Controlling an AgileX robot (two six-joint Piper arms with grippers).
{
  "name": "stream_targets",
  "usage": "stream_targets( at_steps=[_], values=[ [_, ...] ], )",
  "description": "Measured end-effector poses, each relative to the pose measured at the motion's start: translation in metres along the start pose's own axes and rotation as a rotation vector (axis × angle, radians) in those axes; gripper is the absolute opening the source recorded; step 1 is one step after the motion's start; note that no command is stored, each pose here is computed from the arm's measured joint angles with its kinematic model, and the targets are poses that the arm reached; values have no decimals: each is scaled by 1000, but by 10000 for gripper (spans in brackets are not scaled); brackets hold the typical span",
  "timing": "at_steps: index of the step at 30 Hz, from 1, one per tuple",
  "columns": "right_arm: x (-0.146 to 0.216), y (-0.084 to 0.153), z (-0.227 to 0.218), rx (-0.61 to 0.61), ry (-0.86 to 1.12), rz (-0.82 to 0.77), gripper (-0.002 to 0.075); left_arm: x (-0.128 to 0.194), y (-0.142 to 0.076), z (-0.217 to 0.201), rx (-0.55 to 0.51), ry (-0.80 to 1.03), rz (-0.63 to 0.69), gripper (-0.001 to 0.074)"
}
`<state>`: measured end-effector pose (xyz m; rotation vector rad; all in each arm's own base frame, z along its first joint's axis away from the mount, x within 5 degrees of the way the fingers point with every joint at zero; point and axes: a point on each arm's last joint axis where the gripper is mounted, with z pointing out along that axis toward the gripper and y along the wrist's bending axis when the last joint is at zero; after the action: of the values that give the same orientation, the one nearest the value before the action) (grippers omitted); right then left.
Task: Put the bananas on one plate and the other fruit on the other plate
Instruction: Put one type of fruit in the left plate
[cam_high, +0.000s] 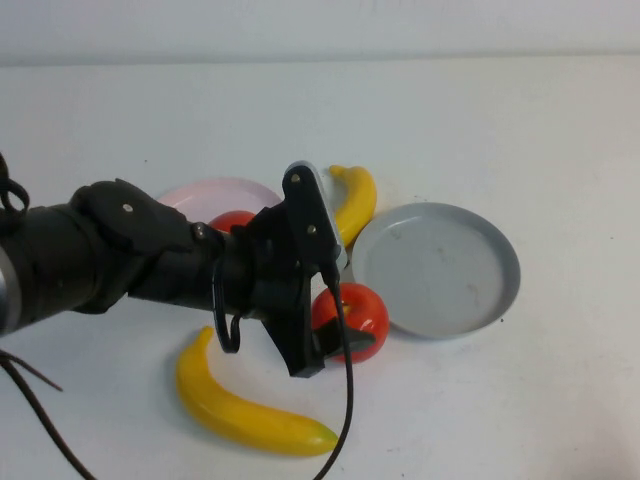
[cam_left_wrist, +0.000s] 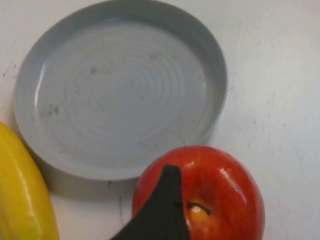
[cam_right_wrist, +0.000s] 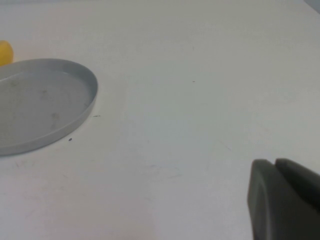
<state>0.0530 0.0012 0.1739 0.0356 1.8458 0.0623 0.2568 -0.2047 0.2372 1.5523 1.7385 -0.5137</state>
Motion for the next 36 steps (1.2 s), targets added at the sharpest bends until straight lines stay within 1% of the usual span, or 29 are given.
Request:
stream_targets(
  at_steps=[4, 7, 13, 20, 30, 33, 36],
  values=[
    [0, 0, 0, 0, 0, 0, -17, 9, 3, 15, 9, 10, -77, 669],
    [0, 0, 0, 0, 0, 0, -17, 14, 6, 23, -7, 17, -124, 669],
    [0, 0, 0, 0, 0, 0, -17, 17, 11, 26, -50, 23, -137, 669],
    [0, 0, 0, 0, 0, 0, -17, 25, 11, 37, -25, 43, -163, 670],
    [0, 0, 0, 0, 0, 0, -17, 26, 11, 38, -25, 46, -165, 670],
    [0, 0, 0, 0, 0, 0, -17, 27, 11, 39, -26, 50, -167, 654],
    [0, 0, 0, 0, 0, 0, -17, 28, 11, 40, -26, 53, -168, 606]
  ],
)
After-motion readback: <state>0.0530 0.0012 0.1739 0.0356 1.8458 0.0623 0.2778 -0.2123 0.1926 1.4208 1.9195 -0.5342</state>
